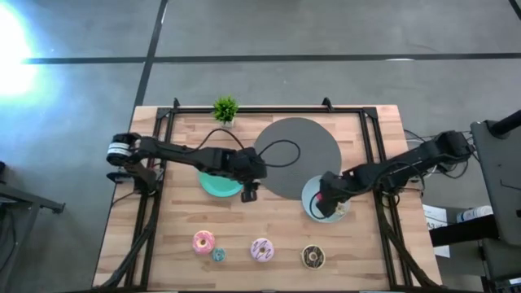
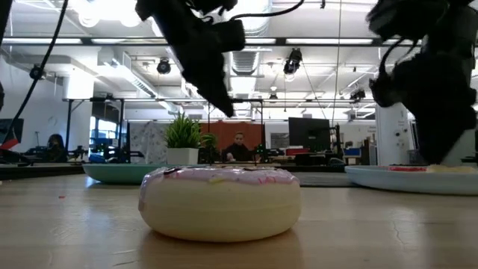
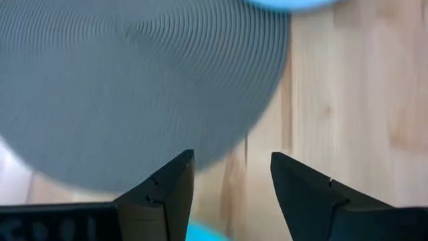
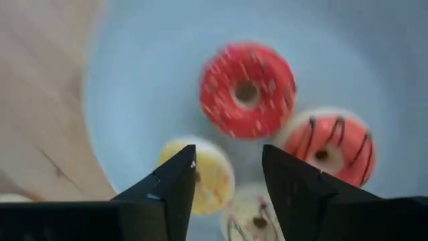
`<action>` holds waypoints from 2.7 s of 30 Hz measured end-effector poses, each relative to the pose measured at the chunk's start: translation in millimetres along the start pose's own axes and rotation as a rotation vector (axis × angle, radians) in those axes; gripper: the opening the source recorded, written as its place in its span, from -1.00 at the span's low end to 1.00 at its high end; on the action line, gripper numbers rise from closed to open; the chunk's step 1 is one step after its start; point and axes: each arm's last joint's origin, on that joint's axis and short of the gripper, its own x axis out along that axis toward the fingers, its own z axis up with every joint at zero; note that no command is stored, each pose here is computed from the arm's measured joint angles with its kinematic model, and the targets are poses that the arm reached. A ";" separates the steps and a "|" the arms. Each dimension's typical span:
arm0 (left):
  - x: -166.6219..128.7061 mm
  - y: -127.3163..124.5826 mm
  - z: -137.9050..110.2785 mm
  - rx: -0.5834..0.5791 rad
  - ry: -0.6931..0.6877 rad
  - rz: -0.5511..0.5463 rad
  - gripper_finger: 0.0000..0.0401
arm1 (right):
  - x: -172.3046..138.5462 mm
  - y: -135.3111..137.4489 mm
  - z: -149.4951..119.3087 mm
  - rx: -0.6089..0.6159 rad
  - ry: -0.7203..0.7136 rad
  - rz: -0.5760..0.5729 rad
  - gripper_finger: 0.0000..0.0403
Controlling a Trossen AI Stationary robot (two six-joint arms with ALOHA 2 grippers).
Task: Pick & Place donuts
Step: Put the small blue donut on the blue plate
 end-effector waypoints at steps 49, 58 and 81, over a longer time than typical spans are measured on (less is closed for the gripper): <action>-29.8 -201.7 -113.7 0.111 0.298 -0.286 -0.17 | -32.5 27.3 17.3 -0.492 -0.261 -0.073 -0.16; -17.2 -203.9 -123.4 0.118 0.320 -0.304 -0.40 | -32.8 28.8 18.1 -0.485 -0.278 -0.064 -0.16; -42.4 -99.6 -39.5 -0.073 -0.013 -0.027 -0.99 | -46.0 52.3 30.8 -0.041 -0.316 0.504 -0.16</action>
